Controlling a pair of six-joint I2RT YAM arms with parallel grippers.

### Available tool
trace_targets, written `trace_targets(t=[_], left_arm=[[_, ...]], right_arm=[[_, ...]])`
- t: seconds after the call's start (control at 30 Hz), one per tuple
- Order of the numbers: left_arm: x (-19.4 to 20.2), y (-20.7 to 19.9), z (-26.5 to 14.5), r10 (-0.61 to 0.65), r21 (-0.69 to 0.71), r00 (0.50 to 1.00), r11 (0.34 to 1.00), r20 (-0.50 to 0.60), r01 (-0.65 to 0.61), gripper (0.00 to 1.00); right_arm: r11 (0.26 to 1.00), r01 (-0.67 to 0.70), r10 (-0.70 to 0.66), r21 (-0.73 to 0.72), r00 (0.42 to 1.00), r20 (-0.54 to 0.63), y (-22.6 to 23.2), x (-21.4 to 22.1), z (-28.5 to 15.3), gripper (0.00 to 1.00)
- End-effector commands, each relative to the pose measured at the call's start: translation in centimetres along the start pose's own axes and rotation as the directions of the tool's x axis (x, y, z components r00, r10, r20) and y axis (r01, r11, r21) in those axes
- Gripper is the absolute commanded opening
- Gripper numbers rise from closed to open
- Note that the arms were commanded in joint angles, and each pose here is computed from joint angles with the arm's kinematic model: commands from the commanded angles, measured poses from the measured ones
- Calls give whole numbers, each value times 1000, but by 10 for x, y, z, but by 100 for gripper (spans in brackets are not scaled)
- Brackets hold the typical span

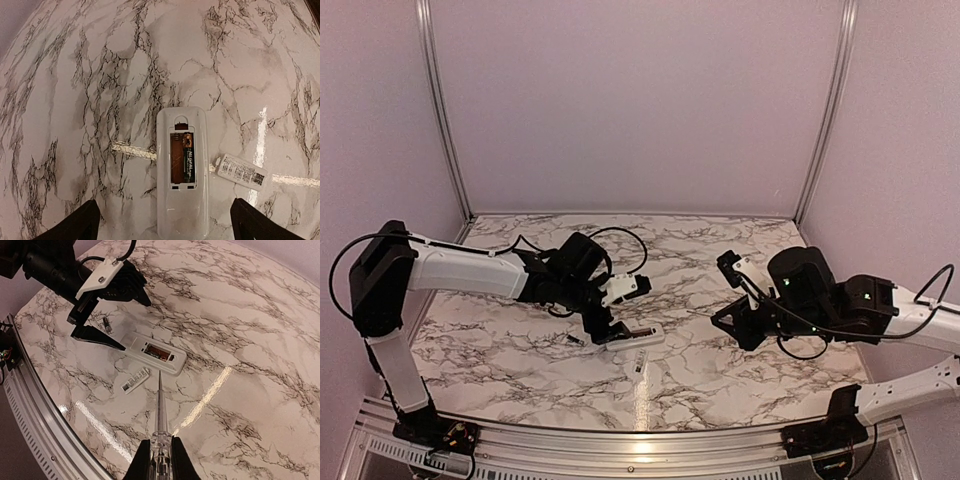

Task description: Unload the batteries from the remote control

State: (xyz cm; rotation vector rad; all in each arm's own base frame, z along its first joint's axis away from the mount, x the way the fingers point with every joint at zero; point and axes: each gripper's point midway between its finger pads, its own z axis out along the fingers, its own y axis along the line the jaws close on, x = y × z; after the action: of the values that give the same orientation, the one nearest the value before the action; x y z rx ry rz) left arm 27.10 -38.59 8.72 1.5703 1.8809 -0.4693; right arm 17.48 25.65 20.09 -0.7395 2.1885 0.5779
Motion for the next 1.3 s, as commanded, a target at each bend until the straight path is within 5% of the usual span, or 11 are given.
trace_targets(t=[0.0,0.6,1.07,1.27], left_arm=[[23,-14,14,-13,116,993,993,-114,26,95],[48,-13,51,-28,168,975,983,-222,67,84],[66,-17,57,-58,143,967,985,-250,96,48],[41,-9,40,-29,20,992,999,-127,31,33]], right_arm=[[998,23,-22,-54,1000,20,10,-4,-4,0],[996,24,-23,-87,1000,14,16,-2,-6,0],[997,21,-21,-74,1000,2,14,-4,-6,0],[999,14,-15,-47,1000,-8,11,-6,-3,0]])
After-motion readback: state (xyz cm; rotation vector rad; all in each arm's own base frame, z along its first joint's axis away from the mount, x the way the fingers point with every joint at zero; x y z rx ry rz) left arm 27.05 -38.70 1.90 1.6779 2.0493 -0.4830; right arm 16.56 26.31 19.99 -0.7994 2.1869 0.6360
